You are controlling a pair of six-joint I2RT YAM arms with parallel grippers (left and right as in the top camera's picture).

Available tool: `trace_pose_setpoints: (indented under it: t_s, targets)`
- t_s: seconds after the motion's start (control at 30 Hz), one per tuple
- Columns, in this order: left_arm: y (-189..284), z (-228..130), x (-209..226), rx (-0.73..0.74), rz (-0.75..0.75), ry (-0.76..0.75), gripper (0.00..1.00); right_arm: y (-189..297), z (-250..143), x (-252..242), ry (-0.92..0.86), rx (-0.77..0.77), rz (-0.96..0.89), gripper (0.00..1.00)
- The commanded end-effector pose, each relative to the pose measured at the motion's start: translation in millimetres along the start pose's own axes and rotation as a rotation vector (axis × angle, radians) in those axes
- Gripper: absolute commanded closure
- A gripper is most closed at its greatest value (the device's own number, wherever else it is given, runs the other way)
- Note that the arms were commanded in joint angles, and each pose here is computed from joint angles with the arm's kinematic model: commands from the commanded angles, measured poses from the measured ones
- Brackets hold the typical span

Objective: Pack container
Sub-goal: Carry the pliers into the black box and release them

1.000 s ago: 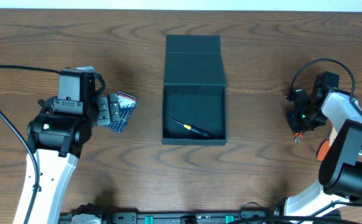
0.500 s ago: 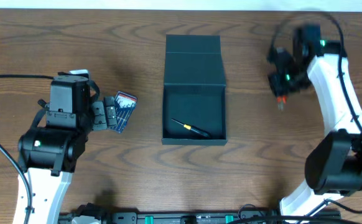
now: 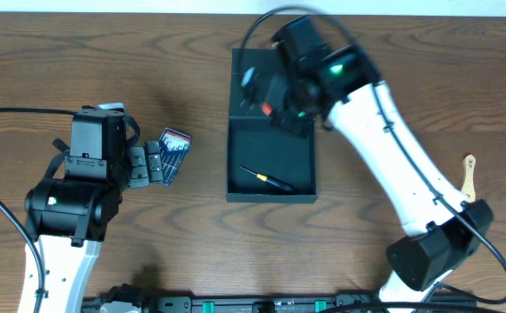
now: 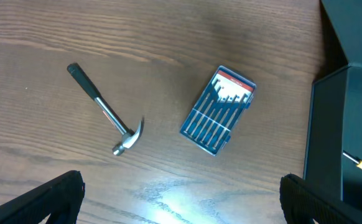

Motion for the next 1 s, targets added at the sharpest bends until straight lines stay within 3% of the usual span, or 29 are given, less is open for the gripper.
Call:
trace_pose_setpoints:
  t_s: [0.0,0.37,0.77,0.9,0.97]
  targets:
    - [5.6,4.2,2.6,-0.021,0.013,0.018,0.01,-29.3,2.8,13.4,0.180,0.069,0.059,0.99]
    - [5.6,4.7,2.6,-0.025,0.013,0.019,0.01,-102.3,-26.6,27.8,0.250,0.217,0.208,0.99]
    - [5.6,4.7,2.6,-0.024,0.013,0.019,0.01,-172.2,-41.3,27.3,0.193,0.184,0.195,0.99]
    - [5.6,4.7,2.6,-0.024,0.013,0.019,0.01,-176.7,-40.5,22.4,0.170,0.170,0.179,0.81]
    - [5.6,4.7,2.6,-0.024,0.013,0.019,0.01,-176.9,-39.9,19.1,0.144,0.160,0.166,0.58]
Point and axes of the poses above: each gripper's point midway between its finger pads, its own y axis back along the fingers, its own x axis along the line the jaws close on, z = x × y, the point moved 10 cm from there along y, back along the fingers, and after that the axes turned 6 degrees about -y, right-handed, at the moved point
